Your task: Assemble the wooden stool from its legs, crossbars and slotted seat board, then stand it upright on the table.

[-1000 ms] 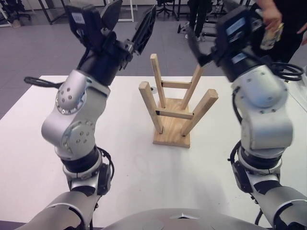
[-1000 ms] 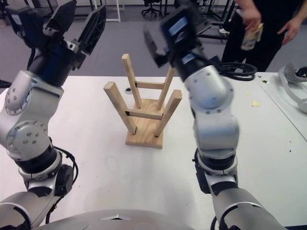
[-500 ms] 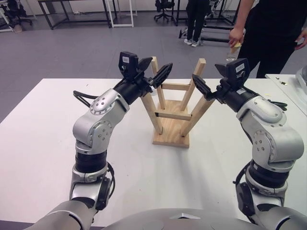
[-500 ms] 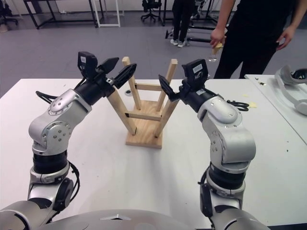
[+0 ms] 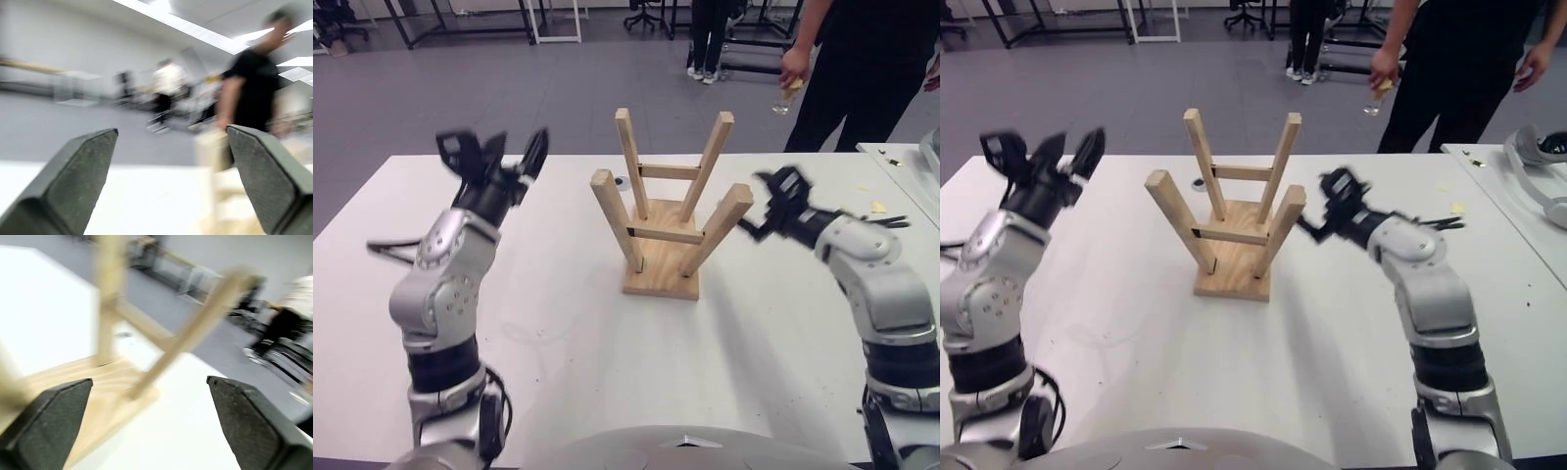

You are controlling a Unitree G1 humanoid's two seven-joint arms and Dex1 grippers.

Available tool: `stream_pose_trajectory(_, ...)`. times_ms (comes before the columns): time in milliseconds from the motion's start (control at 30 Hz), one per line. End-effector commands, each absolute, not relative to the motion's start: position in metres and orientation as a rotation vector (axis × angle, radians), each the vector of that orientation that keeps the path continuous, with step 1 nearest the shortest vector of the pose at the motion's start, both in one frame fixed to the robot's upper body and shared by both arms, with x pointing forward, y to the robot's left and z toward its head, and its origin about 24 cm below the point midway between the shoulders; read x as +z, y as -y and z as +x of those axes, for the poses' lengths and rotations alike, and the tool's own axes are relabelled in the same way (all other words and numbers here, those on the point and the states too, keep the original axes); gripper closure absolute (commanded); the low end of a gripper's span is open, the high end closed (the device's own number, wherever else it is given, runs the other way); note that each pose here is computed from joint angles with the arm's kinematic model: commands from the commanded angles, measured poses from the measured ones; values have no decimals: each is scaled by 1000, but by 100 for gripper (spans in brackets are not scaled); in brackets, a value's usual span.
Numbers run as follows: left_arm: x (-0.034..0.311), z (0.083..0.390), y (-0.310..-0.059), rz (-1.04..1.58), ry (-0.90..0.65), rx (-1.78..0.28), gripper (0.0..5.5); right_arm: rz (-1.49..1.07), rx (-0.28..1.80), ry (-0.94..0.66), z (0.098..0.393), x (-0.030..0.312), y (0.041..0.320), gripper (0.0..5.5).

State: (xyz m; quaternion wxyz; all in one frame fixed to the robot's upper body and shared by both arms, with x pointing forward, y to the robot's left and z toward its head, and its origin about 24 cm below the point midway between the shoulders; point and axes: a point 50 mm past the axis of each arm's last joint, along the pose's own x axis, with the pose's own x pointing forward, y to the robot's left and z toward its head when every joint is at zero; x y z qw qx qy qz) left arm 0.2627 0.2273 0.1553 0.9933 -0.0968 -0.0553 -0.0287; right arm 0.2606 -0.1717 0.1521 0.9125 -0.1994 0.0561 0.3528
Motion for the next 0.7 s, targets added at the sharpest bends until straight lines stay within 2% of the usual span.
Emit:
stream_pose_trajectory(33, 117, 241, -261, -107, 17, 165, 140, -462, 1081, 52, 221, 175, 117, 112)
stream_pose_trajectory(67, 106, 236, -257, -99, -19, 163, 140, -494, 1110, 98, 215, 180, 104, 112)
stream_pose_trajectory(133, 90, 231, -246, -95, -77, 139, 140, -579, 1038, 222, 215, 204, 96, 112)
stream_pose_trajectory(200, 78, 225, -237, -97, -129, 122, 140, -559, 899, 411, 221, 254, 103, 112)
stream_pose_trajectory(267, 64, 218, -228, -75, -203, 81, 140, -421, 686, 585, 232, 310, 130, 112)
stream_pose_trajectory(300, 57, 215, -222, -49, -248, 49, 140, -389, 548, 587, 244, 322, 154, 112)
stream_pose_trajectory(367, 47, 208, -213, 18, -319, 15, 140, -402, 318, 383, 279, 294, 201, 112)
stream_pose_trajectory(433, 38, 200, -210, 82, -376, 6, 140, -441, 246, 137, 306, 228, 221, 112)
stream_pose_trajectory(533, 27, 192, -205, 154, -458, -26, 140, -409, 299, -85, 324, 141, 220, 112)
stream_pose_trajectory(600, 19, 190, -201, 195, -516, -75, 140, -416, 398, -214, 330, 85, 206, 112)
stream_pose_trajectory(700, 13, 194, -191, 266, -557, -195, 140, -552, 586, -381, 322, 21, 186, 112)
